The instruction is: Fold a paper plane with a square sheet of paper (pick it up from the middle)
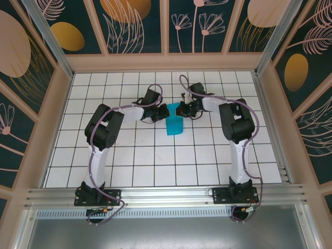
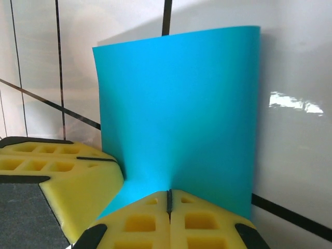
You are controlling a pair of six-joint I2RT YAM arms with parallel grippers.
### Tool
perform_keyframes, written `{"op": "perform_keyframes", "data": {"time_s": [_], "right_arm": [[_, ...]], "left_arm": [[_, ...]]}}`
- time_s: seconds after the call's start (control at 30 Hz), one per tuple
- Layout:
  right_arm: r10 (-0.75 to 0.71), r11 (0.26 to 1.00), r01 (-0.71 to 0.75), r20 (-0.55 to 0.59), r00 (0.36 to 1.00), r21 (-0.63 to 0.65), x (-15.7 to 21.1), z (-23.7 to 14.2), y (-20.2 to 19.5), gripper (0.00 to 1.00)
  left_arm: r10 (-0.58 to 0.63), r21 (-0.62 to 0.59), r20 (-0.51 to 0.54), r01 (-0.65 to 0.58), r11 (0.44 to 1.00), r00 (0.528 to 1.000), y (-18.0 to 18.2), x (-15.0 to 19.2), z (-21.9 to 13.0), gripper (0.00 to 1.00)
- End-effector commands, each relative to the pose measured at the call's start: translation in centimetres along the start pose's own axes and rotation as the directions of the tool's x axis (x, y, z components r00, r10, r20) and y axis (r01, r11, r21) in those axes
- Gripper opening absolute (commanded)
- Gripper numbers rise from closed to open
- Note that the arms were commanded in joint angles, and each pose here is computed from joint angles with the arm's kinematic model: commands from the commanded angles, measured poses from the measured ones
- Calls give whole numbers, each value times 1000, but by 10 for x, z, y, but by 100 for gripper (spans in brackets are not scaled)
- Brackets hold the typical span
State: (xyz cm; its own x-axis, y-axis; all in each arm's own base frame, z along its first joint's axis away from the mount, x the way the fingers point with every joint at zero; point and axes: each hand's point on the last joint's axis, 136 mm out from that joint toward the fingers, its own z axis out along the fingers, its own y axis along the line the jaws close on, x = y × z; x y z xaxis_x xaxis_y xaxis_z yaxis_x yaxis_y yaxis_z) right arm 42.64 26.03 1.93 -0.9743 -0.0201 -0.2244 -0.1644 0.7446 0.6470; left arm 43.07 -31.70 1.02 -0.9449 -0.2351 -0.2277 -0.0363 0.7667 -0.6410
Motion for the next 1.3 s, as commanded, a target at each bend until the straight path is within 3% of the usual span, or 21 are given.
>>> {"op": "perform_keyframes", "data": {"time_s": [0.0, 0.27, 0.4, 0.67, 1.07, 1.27], "right_arm": [[78, 989, -83, 45, 996, 123, -3, -18, -46, 4], [5, 1000, -8, 148, 989, 17, -40, -39, 5, 4], [-10, 997, 19, 127, 992, -70, -42, -27, 28, 4], [6, 999, -2, 92, 996, -41, -44, -3, 15, 4], [93, 989, -107, 138, 986, 98, -59, -9, -44, 4], [34, 998, -47, 256, 966, 43, -91, -33, -16, 4]], "left_arm": [[-132, -342, -123, 82, 936, 984, 112, 64, 20, 5], [-130, -343, -123, 81, 936, 984, 112, 65, 20, 4], [-131, -344, -124, 81, 936, 984, 112, 65, 20, 4], [-133, -348, -125, 82, 934, 983, 113, 65, 19, 4], [-135, -354, -124, 83, 932, 983, 115, 68, 16, 4], [-128, -347, -126, 78, 935, 984, 113, 67, 16, 3]]}}
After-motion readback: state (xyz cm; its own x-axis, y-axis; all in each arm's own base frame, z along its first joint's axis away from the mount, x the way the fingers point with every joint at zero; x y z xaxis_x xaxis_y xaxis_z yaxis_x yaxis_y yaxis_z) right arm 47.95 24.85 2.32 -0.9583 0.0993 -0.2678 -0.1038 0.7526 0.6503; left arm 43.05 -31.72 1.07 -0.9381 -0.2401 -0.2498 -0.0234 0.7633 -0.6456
